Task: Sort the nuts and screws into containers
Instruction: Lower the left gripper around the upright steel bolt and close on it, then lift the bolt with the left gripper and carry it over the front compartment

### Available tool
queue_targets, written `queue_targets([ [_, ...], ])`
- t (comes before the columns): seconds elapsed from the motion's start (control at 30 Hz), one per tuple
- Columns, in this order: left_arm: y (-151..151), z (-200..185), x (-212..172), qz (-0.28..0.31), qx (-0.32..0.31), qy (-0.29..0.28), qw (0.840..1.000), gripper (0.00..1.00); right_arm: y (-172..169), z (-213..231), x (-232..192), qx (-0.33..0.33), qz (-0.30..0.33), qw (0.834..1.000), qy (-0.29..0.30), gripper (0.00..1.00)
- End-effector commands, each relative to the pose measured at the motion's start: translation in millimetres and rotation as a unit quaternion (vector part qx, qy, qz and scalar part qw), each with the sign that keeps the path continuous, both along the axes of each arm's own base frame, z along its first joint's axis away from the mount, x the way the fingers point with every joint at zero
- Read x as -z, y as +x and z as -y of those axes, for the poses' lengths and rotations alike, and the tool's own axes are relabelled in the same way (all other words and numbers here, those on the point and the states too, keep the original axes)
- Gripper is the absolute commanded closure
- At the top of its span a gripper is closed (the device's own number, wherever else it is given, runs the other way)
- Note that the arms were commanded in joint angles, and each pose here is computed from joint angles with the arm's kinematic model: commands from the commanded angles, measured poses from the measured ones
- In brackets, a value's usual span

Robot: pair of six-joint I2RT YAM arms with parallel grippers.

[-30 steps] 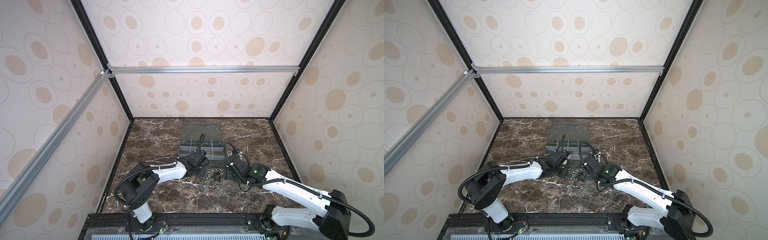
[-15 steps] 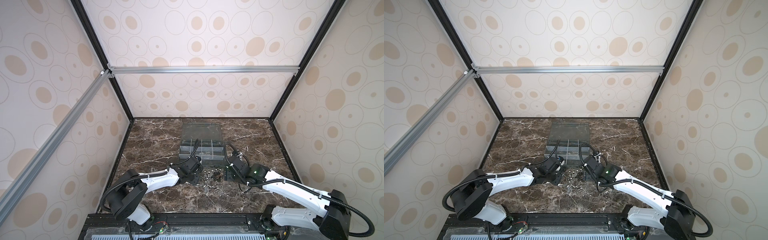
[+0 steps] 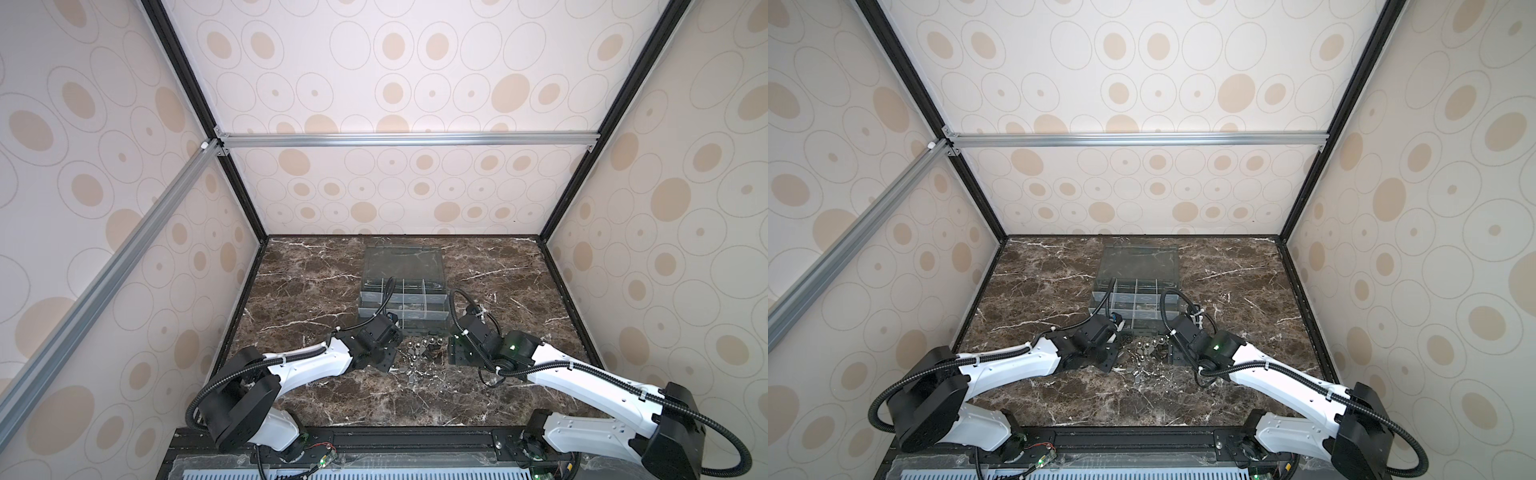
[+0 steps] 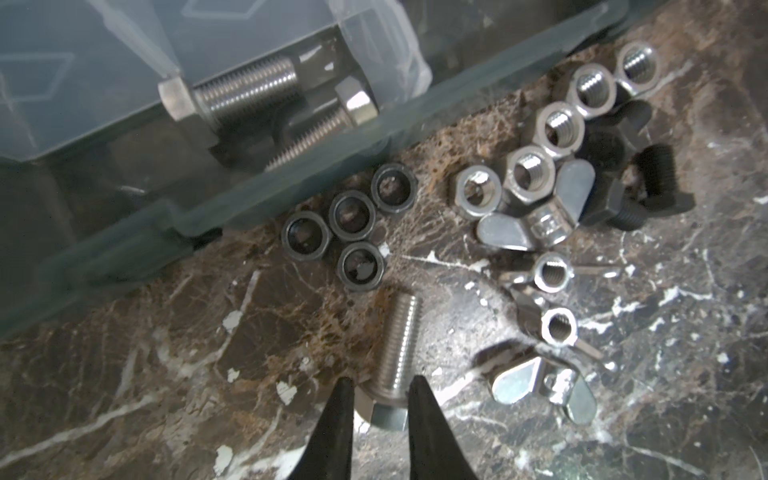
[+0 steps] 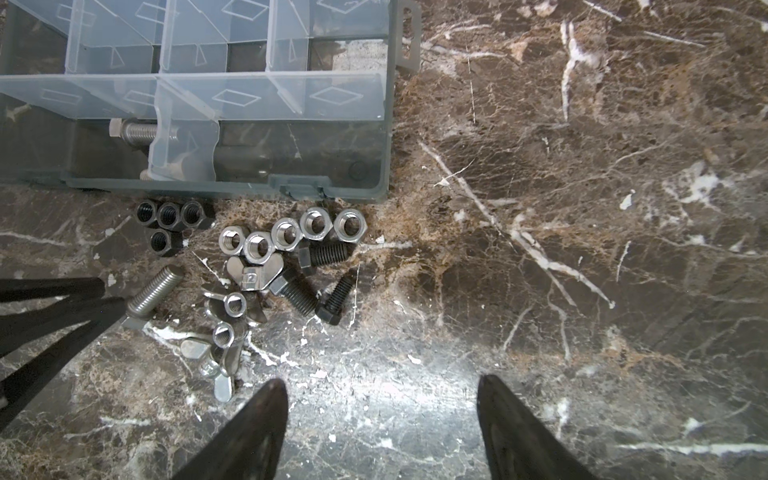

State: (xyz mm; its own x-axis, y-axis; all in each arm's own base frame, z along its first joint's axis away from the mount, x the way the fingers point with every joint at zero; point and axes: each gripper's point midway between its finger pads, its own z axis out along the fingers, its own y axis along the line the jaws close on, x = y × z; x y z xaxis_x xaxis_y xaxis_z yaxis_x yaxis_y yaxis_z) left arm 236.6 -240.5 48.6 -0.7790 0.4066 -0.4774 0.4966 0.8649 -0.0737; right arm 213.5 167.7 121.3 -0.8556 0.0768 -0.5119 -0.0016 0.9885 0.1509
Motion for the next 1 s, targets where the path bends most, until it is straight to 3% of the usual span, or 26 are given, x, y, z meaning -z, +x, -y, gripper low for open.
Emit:
queue_targets([
  [0.0,6,6,-7,0.009,0.024,0.022,0.999,0.75,-3,7,-1,0.015,0.002,1.0,0.002,0.25],
  [0.73,4,13,22,-0.028,0.054,0.071,0.996,0.71,-8,15,4,0.015,0.007,1.0,0.002,0.24],
  [0.97,1,14,31,-0.034,0.057,0.083,0.994,0.78,-10,17,7,0.015,0.006,1.0,0.0,0.24],
])
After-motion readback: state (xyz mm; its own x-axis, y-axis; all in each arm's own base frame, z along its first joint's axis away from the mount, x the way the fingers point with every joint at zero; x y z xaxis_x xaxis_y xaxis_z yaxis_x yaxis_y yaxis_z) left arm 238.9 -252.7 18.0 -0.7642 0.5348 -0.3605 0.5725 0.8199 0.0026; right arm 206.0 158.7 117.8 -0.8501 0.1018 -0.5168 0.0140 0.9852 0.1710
